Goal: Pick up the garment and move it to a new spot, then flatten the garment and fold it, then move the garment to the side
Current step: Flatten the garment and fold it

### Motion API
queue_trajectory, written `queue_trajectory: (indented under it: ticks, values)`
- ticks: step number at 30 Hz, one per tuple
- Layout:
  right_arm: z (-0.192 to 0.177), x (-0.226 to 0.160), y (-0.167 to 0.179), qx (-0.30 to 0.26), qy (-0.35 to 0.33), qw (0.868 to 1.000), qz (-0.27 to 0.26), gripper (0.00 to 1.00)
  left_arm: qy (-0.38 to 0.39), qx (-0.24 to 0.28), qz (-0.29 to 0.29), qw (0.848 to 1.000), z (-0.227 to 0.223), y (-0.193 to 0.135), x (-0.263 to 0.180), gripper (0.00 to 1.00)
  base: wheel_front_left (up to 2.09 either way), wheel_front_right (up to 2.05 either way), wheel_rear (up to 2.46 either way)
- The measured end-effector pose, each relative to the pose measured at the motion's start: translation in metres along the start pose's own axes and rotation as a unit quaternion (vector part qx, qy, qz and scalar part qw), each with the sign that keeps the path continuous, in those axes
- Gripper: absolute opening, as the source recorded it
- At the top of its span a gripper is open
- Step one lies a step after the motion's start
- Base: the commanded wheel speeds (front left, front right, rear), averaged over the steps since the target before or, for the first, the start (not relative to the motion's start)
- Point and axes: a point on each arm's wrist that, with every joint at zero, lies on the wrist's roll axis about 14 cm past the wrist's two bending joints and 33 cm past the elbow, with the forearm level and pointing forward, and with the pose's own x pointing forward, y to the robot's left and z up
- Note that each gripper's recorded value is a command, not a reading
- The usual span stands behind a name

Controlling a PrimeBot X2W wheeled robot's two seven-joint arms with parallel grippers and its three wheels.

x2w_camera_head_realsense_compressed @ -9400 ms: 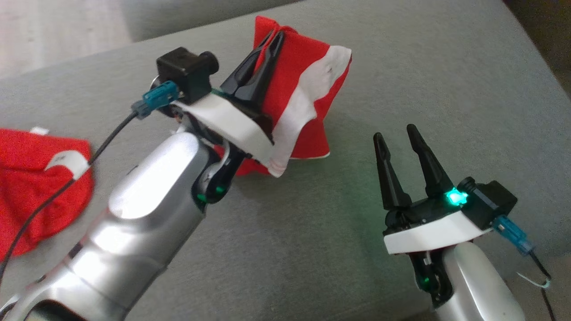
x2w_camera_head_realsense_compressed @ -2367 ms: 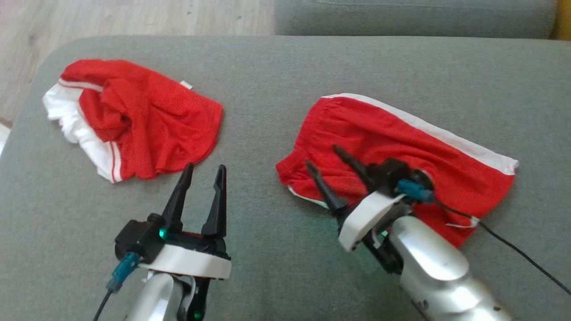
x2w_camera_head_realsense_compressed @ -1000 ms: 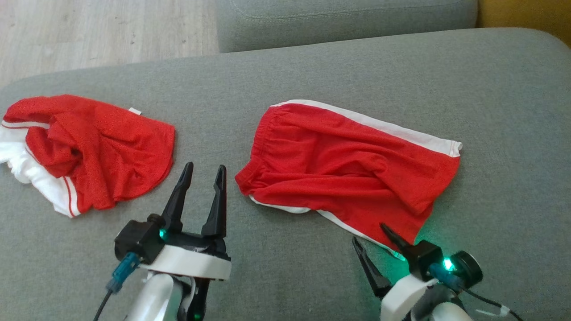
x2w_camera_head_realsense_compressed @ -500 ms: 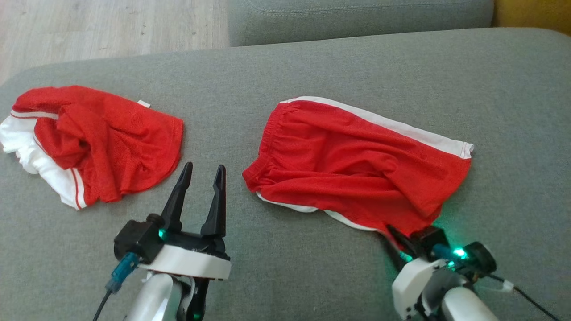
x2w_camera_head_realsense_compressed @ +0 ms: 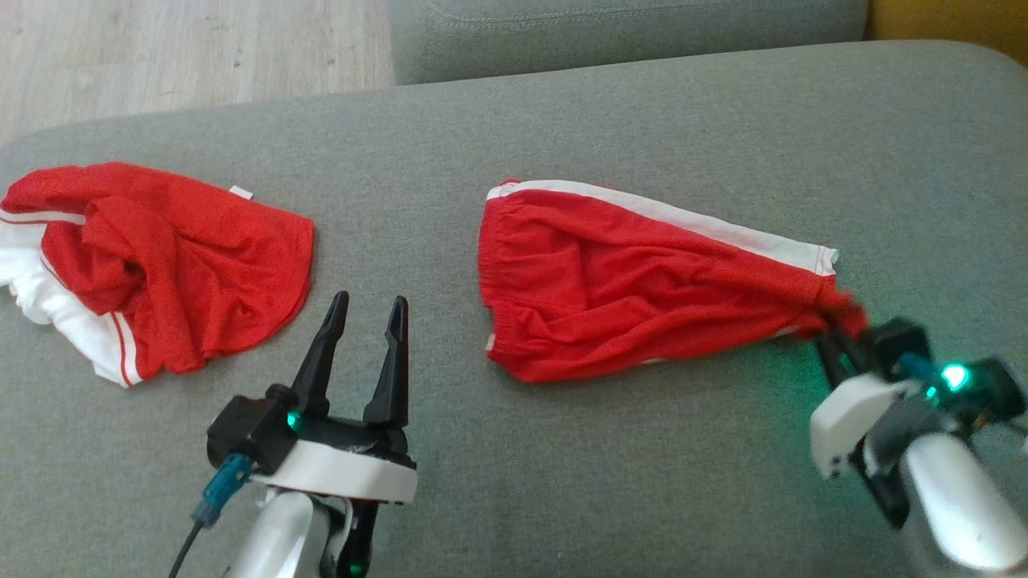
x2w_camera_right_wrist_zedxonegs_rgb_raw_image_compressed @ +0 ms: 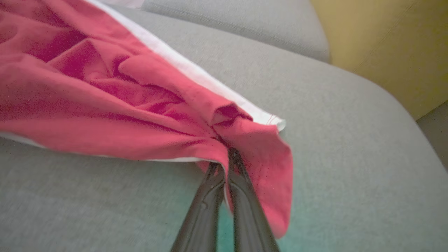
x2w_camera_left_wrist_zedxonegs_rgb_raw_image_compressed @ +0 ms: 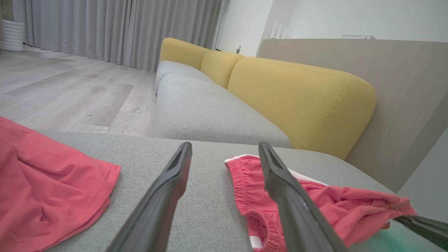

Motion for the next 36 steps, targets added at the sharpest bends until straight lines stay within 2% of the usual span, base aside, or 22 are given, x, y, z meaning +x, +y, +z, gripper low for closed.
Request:
queue_trajectory:
  ticks: [3,4,5,13,22,30,36]
  values:
    - [0.017,0.01,-0.023,-0.011,-0.013,1.0,-0.025,0.0,0.003,-0.001,0.001,1.0,-0.002,0.0,0.0,1.0,0.0,0.0,0.0]
    - [0.018,0.012,-0.027,-0.014,-0.012,0.999,-0.029,0.64,0.003,-0.001,0.001,1.0,-0.002,0.001,-0.001,1.0,0.0,0.0,0.0]
    - [0.018,0.013,-0.029,-0.013,-0.012,0.999,-0.032,1.0,0.003,-0.001,0.002,1.0,-0.002,0.001,-0.001,1.0,0.0,0.0,0.0]
    - [0.029,0.009,-0.033,0.012,-0.045,0.997,-0.054,1.0,-0.002,0.002,0.005,1.0,0.002,0.002,-0.004,1.0,0.0,0.0,0.0]
    - [0.037,-0.018,-0.006,0.07,-0.117,0.989,-0.052,1.0,-0.01,0.004,-0.005,1.0,0.008,-0.004,-0.002,1.0,0.0,0.0,0.0]
    - [0.055,-0.032,0.029,0.11,-0.162,0.981,-0.012,1.0,-0.01,0.004,-0.008,1.0,0.007,-0.006,-0.001,1.0,0.0,0.0,0.0]
    - [0.065,-0.026,0.044,0.105,-0.17,0.98,0.013,1.0,-0.008,0.004,0.0,1.0,0.006,-0.001,-0.004,1.0,0.0,0.0,0.0]
